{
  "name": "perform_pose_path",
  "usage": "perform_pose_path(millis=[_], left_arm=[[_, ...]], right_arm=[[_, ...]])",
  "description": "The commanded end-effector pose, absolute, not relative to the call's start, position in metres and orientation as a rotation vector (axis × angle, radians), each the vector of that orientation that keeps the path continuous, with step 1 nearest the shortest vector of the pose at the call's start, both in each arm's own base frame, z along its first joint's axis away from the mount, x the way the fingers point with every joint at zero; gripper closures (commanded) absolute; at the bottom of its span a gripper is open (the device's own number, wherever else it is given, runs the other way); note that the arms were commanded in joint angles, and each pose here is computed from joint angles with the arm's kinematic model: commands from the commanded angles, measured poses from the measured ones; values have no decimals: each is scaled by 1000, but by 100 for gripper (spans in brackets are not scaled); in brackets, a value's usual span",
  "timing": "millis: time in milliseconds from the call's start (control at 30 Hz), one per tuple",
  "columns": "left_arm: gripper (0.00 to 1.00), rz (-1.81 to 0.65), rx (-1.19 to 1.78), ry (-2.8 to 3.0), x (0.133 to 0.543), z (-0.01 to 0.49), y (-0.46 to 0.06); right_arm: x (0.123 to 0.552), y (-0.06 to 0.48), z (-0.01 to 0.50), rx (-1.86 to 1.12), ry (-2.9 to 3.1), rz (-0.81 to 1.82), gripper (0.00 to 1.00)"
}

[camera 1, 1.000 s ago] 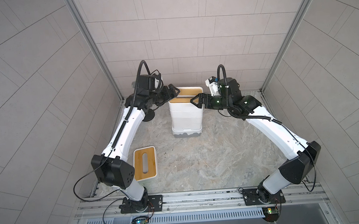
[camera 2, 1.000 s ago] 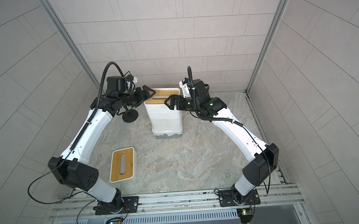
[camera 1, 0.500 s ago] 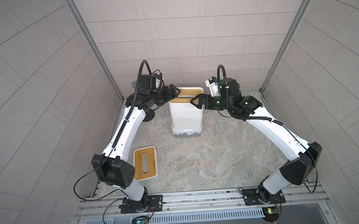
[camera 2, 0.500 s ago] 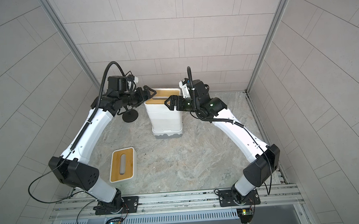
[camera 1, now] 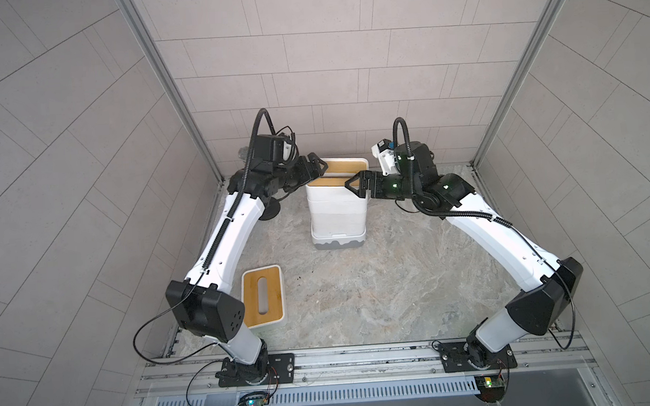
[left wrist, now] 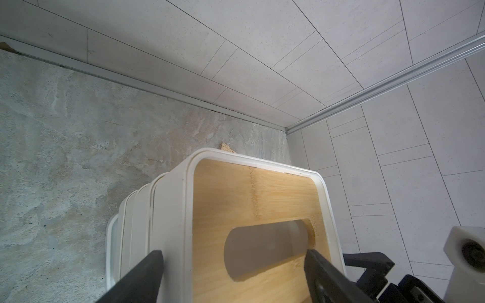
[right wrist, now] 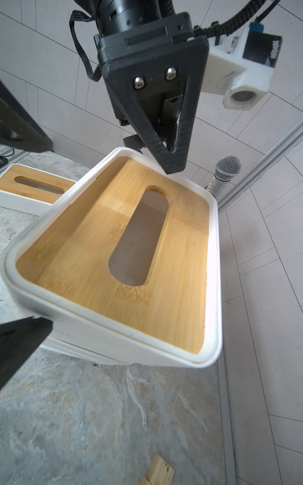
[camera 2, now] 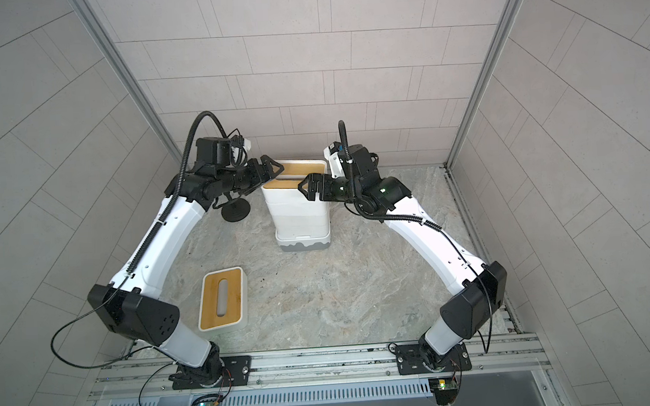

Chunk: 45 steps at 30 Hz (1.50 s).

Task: Stack the tissue boxes
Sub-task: Place the tissue box at the tissue box, then pick up the tissue box from the center of the board.

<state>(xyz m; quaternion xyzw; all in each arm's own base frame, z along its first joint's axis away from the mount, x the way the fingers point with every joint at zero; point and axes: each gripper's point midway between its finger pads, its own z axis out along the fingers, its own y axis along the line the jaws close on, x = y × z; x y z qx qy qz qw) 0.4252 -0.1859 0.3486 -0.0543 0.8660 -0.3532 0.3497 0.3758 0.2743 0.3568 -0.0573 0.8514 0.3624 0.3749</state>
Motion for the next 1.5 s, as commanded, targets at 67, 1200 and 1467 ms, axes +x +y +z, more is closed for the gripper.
perform_pose_path(millis=[67,1200,1467], left_arm=[[10,-894,-121,2207,422,364,-183],[4,-440,-406,2332,258,241,-83],[4,-196,-482,2477,220,166,-70]], right_arm=[[381,271,363,-158,2160,906,1],[264,222,292,-324,2101,923,0],[232,249,243,-380,2111,1030,0]])
